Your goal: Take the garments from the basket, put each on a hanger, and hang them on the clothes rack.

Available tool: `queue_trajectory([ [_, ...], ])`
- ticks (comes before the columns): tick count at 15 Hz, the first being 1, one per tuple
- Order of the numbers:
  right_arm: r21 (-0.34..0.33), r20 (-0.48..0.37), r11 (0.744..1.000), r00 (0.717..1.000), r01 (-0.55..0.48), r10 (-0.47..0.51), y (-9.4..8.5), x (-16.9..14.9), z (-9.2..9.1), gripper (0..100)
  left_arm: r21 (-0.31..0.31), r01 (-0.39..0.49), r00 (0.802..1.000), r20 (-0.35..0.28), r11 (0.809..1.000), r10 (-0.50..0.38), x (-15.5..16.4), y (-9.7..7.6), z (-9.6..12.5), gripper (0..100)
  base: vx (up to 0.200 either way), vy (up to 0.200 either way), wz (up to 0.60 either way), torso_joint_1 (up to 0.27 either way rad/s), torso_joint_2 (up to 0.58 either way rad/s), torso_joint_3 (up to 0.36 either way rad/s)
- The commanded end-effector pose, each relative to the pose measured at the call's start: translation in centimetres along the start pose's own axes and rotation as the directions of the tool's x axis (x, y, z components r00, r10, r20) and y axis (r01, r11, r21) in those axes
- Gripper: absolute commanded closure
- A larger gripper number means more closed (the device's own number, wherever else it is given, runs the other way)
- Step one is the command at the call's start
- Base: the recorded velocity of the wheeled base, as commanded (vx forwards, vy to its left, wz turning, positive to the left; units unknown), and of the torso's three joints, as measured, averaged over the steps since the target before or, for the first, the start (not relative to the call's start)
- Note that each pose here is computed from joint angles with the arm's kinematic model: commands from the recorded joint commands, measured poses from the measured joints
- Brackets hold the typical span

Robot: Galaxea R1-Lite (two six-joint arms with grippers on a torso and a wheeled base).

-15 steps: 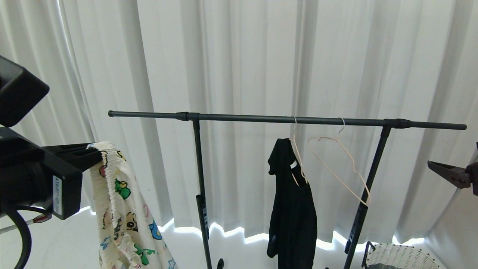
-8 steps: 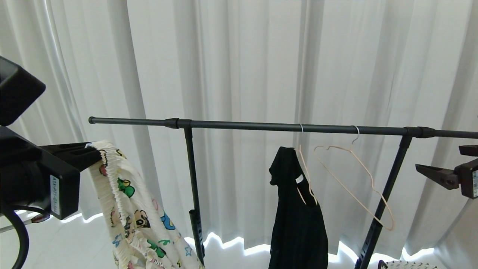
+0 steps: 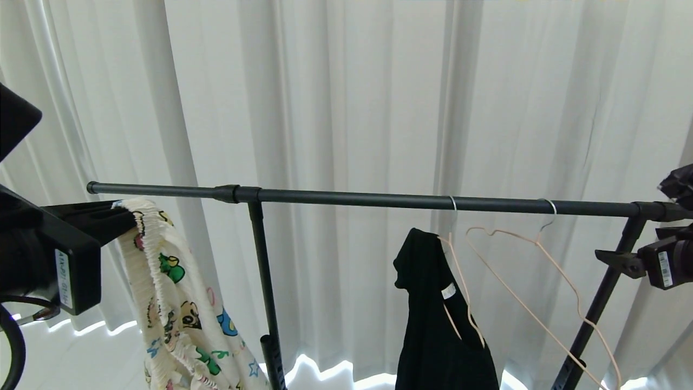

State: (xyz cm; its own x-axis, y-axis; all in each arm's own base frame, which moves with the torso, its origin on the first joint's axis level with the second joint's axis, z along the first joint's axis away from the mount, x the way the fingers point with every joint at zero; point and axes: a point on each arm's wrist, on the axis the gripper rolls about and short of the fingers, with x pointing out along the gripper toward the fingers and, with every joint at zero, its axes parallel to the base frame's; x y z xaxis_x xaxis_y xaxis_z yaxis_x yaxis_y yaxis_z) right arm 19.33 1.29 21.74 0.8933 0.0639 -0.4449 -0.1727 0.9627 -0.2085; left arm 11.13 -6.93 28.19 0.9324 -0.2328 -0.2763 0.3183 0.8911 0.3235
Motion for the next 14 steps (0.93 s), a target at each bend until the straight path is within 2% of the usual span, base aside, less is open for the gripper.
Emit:
queue_trajectory([
  [1,0.001,-0.067,1.000,0.997,-0.025,0.025,0.3,1.6,-0.8,0,-0.006,-0.008,1.000,0.013,1.000,0.008,0.0,0.1,0.1,100,0.000,0.000,0.00,0.000,0.00,0.000],
  [3,0.003,-0.095,0.999,0.995,-0.038,0.038,0.4,2.2,-1.3,0,-0.011,-0.016,1.000,0.016,1.000,0.017,0.1,0.2,0.1,100,0.000,0.000,0.00,0.000,0.00,0.000],
  [5,0.023,-0.191,0.994,0.976,-0.104,0.107,1.0,3.6,-3.6,0,-0.022,-0.044,0.999,0.018,0.999,0.044,0.1,0.6,0.2,100,0.000,0.000,0.00,0.000,0.00,0.000],
  [7,0.074,-0.226,0.988,0.963,-0.134,0.148,1.4,4.8,-4.7,0,-0.023,-0.044,0.999,0.016,0.999,0.044,0.1,0.6,0.1,100,0.000,0.000,0.00,0.000,0.00,0.000],
  [11,0.097,-0.256,0.983,0.950,-0.158,0.178,1.7,7.6,-5.5,0,-0.022,-0.053,0.999,-0.001,0.998,0.053,0.4,0.6,0.0,100,0.000,0.000,0.00,0.000,0.00,0.000],
  [14,0.118,-0.279,0.977,0.938,-0.178,0.204,2.0,8.6,-6.1,0,-0.017,-0.050,0.999,-0.015,0.999,0.050,0.6,0.5,-0.4,100,0.000,0.000,0.00,0.000,0.00,0.000],
])
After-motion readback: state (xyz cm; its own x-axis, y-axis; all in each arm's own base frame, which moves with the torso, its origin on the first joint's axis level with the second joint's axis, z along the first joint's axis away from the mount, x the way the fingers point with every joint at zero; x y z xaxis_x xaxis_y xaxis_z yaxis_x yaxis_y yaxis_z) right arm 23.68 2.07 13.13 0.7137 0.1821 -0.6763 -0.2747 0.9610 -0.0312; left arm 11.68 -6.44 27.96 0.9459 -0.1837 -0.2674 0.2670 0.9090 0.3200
